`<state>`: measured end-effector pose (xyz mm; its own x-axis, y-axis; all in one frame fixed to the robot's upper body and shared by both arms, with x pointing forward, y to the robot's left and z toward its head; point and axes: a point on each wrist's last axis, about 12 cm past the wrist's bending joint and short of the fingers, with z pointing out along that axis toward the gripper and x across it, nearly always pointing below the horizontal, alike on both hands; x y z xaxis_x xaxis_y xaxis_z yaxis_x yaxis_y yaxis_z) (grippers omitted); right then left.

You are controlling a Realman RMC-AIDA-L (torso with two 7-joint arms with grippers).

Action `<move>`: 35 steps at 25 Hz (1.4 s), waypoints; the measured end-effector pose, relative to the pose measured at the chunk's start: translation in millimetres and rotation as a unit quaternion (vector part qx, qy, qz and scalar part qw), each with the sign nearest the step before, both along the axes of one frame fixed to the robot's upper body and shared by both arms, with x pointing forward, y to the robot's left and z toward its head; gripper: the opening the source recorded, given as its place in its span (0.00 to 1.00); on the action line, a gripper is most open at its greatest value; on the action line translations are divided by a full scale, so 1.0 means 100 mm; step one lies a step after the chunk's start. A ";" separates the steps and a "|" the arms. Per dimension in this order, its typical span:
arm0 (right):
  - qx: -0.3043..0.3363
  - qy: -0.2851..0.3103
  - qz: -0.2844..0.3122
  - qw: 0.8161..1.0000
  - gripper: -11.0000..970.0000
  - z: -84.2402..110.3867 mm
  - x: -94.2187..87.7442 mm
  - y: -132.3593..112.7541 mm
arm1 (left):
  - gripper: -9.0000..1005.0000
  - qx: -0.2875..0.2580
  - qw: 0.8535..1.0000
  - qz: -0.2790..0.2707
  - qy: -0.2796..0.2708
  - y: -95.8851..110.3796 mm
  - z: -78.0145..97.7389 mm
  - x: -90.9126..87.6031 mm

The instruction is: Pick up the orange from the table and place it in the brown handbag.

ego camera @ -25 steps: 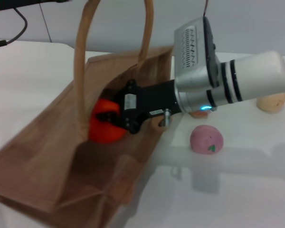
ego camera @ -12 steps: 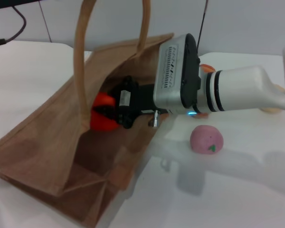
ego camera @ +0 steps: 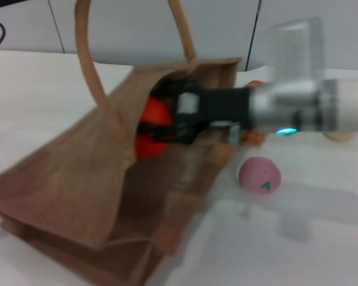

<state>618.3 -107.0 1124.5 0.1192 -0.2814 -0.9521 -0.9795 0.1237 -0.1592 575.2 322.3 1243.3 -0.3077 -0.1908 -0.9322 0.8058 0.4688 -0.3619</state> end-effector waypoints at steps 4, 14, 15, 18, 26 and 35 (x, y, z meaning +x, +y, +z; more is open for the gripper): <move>0.020 0.017 -0.031 0.999 0.63 0.08 0.05 -0.51 | 0.13 -0.002 1.000 0.011 0.000 0.02 -0.02 0.02; 0.058 0.019 -0.182 0.981 0.92 0.10 0.04 -1.41 | 0.15 -0.004 0.998 0.056 0.024 0.12 -0.24 0.08; 0.074 0.013 -0.198 0.977 0.92 0.10 0.01 -1.49 | 0.15 -0.004 0.998 0.056 0.024 0.12 -0.24 0.08; 0.119 -0.012 -0.234 0.965 0.92 0.10 -0.09 -1.70 | 0.16 0.024 0.992 0.109 0.057 0.21 -0.45 0.12; 0.202 -0.072 -0.298 0.930 0.92 0.05 -0.29 -1.95 | 0.19 0.076 0.984 0.153 0.046 0.22 -0.97 0.11; 0.246 -0.160 -0.481 0.826 0.92 -0.29 -0.44 -2.09 | 0.67 0.016 0.938 0.320 -0.134 0.31 -1.42 -0.09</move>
